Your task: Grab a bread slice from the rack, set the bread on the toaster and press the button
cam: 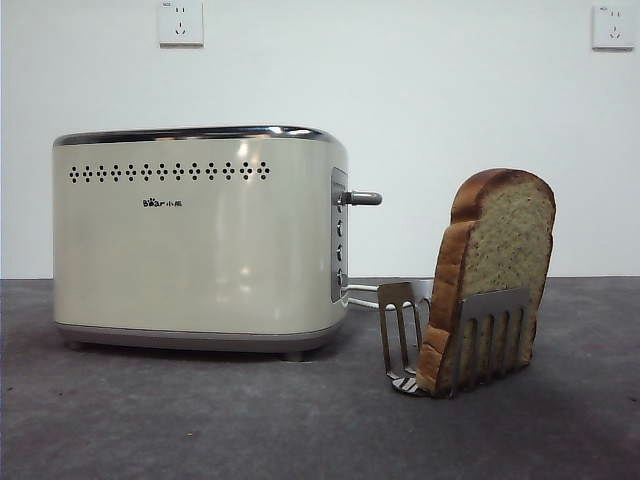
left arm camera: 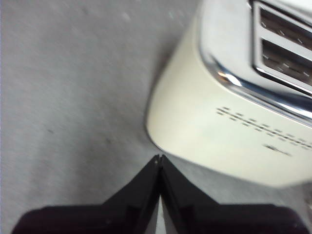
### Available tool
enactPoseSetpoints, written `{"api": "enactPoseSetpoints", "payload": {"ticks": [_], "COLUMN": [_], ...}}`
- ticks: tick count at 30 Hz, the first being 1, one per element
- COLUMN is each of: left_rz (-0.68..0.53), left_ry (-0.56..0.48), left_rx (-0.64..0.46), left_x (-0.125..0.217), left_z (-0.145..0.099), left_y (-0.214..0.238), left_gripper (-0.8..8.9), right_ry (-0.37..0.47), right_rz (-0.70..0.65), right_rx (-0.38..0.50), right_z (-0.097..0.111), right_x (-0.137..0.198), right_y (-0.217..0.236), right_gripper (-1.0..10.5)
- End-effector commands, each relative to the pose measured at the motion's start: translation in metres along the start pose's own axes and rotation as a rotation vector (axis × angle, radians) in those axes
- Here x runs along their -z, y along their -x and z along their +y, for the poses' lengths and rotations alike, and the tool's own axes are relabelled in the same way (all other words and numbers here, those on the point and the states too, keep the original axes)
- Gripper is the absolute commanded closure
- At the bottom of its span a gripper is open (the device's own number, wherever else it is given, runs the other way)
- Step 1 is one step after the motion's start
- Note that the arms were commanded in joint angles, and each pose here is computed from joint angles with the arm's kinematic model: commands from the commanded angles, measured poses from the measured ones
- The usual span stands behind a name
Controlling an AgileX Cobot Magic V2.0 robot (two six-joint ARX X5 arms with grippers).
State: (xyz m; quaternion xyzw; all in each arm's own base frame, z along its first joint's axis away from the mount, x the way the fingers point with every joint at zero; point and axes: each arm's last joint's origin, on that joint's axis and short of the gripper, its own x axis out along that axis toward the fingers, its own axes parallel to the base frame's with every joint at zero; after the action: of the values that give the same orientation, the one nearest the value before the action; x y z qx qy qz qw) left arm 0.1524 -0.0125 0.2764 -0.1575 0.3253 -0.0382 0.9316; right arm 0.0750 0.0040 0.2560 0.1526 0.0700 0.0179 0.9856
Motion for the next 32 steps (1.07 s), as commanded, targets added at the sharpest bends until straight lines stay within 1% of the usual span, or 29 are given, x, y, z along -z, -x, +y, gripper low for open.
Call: {"api": "enactPoseSetpoints", "payload": {"ticks": [1,5,8,11,13,15,17,23,26,32], "left_rz": [0.097,0.254,0.317,0.345,0.355,0.381,0.409,0.463,0.471,0.488], "left_ry": [0.000,-0.048,-0.099,-0.134,-0.165,-0.193,-0.221,-0.326,-0.407,-0.637], "left_rx": [0.033,0.059,0.099,0.150,0.165,0.187,0.209,0.230,0.272,0.374], "left_x": [-0.016,-0.038,-0.053,-0.067,-0.074,-0.078,-0.081,-0.084,-0.083,-0.073], "left_z": [-0.015,-0.041,-0.065,-0.091,-0.108,-0.126,-0.142,-0.191,-0.217,-0.264], "left_y": [0.004,0.008,0.011,0.011,0.010,0.007,0.004,-0.008,-0.014,-0.024], "left_gripper": [8.19,8.19,8.19,8.19,8.19,8.19,8.19,8.19,8.19,8.15], "right_ry": [-0.007,-0.008,-0.008,0.008,0.052,0.099,0.124,0.121,0.123,0.119], "right_rz": [0.029,0.080,0.103,0.139,0.159,0.178,0.189,0.233,0.258,0.296], "right_rx": [0.005,0.018,0.026,0.036,0.028,0.000,-0.018,-0.062,-0.071,-0.068], "right_z": [0.005,0.012,0.016,0.019,0.021,0.024,0.026,0.029,0.030,0.029], "right_x": [-0.014,-0.035,-0.049,-0.060,-0.065,-0.070,-0.074,-0.081,-0.080,-0.078], "right_y": [0.002,0.004,0.005,0.006,0.006,0.003,0.001,-0.010,-0.016,-0.023], "right_gripper": [9.5,9.5,9.5,9.5,9.5,9.5,9.5,9.5,9.5,9.5]}}
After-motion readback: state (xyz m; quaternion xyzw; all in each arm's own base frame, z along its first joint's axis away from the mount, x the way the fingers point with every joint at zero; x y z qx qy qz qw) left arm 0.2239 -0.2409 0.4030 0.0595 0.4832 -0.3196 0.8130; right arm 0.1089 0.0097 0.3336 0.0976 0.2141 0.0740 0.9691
